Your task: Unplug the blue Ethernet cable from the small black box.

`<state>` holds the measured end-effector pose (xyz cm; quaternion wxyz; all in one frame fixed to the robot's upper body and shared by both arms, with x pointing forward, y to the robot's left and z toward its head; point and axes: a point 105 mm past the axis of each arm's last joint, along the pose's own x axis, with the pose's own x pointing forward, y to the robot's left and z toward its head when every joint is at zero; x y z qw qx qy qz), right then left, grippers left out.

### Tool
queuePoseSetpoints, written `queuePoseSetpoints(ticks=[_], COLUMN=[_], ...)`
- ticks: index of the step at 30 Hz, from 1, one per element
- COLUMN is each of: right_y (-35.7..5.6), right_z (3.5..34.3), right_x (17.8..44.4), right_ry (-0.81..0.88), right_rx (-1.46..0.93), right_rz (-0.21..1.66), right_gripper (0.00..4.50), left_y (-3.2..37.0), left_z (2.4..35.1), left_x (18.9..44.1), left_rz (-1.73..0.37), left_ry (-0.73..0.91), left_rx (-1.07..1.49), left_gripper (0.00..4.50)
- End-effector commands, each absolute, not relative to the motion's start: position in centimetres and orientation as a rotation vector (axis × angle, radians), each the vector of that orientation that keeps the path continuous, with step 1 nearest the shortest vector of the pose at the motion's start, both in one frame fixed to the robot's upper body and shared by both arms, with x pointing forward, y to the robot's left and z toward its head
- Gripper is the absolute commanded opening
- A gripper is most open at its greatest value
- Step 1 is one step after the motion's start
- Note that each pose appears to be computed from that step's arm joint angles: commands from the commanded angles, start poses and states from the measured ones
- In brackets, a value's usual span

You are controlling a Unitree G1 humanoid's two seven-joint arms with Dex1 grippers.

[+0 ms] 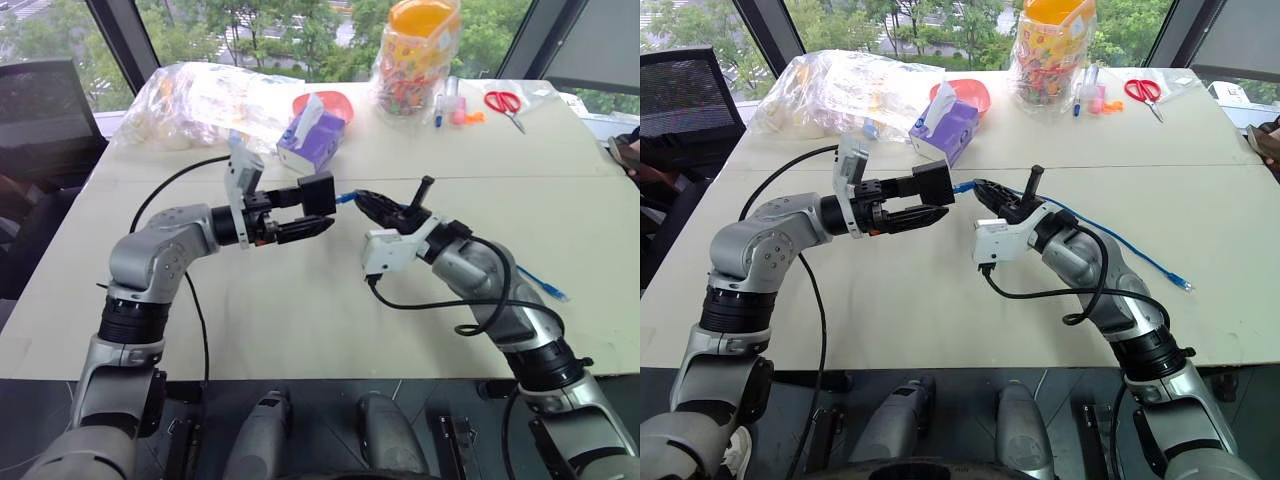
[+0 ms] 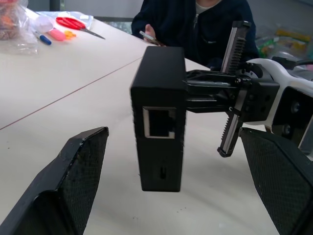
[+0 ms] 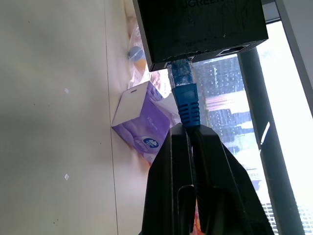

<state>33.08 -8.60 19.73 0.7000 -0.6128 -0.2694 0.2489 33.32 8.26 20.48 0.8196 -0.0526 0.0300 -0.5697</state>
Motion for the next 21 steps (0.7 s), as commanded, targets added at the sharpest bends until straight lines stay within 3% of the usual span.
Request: queuePoseSetpoints(ticks=[1, 7, 17, 20, 21], right_y=[-7.84, -8.04, -7.84, -7.75, -7.83], right_z=[21.05, 20.51, 20.9, 21.08, 21.07], right_x=[32.16, 32.07, 31.94, 31.76, 31.83], right_ry=[-0.672, -0.655, -0.666, -0.678, -0.673], right_rx=[-1.346, -1.362, -1.364, -1.344, -1.347], right_rz=[0.549, 0.563, 0.58, 0.612, 0.614], right_gripper=[0.0, 0.0, 0.0, 0.92, 1.43], left_y=[8.28, 8.27, 8.6, 8.67, 8.67], left_z=[22.26, 22.28, 21.66, 21.61, 21.68], left_x=[33.08, 33.0, 33.2, 32.93, 32.93], left_rz=[-1.231, -1.24, -1.227, -1.247, -1.249], left_ry=[-0.015, -0.018, 0.003, -0.007, -0.02], left_rx=[-0.118, -0.126, -0.098, -0.082, -0.08], left_gripper=[2.9, 0.51, 0.5, 0.5, 0.5])
